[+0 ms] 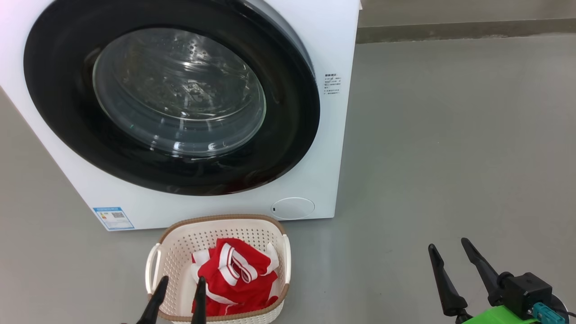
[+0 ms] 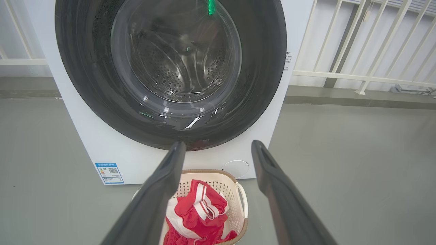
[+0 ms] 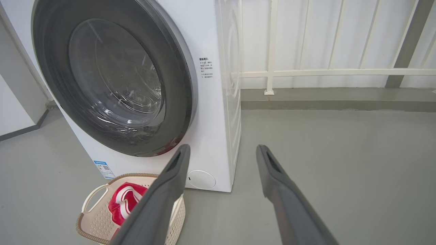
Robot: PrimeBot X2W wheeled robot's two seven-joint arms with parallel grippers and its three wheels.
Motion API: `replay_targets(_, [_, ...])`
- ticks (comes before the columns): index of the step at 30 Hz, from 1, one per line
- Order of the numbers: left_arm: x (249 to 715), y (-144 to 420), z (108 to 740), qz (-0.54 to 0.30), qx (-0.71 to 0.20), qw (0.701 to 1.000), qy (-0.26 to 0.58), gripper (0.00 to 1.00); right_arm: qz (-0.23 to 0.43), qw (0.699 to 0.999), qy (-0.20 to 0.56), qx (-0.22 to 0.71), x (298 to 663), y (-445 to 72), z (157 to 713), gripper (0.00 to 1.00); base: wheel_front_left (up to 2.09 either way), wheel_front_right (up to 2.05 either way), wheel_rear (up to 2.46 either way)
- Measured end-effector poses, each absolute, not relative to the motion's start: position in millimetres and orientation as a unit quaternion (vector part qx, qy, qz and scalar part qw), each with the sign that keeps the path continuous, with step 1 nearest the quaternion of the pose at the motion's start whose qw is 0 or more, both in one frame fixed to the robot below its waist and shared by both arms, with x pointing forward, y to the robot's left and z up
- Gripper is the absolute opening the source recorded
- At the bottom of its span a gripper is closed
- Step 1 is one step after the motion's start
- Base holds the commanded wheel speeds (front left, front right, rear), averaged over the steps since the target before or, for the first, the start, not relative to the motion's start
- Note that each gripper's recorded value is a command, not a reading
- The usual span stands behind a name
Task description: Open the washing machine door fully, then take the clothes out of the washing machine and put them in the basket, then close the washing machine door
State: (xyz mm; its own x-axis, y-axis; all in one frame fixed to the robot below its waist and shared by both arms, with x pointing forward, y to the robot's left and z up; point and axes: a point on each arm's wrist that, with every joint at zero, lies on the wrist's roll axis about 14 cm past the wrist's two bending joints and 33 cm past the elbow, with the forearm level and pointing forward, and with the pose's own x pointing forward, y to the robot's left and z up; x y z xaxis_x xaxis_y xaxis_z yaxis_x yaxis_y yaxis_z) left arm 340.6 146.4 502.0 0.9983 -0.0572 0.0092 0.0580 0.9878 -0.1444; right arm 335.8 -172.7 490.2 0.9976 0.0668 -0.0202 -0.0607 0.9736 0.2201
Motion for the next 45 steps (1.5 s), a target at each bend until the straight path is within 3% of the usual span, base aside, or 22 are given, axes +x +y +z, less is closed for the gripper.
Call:
replay_targets(36, [341, 145, 495, -0.032, -0.068, 0.997, 0.005, 1.0, 0.03, 0.993, 0.029, 0.113, 334, -173, 484, 1.0, 0.0, 0.0, 0.0])
replay_targets(37, [341, 145, 494, -0.031, -0.068, 0.997, 0.006, 0.0, 0.03, 0.993, 0.03, 0.113, 334, -172, 483, 0.0, 0.0, 0.0, 0.0])
replay_targets(45, [332, 141, 460, -0.024, -0.07, 0.995, 0.062, 0.0, 0.02, 0.987, 0.098, 0.125, 317, -169, 440, 0.0, 0.0, 0.0, 0.0])
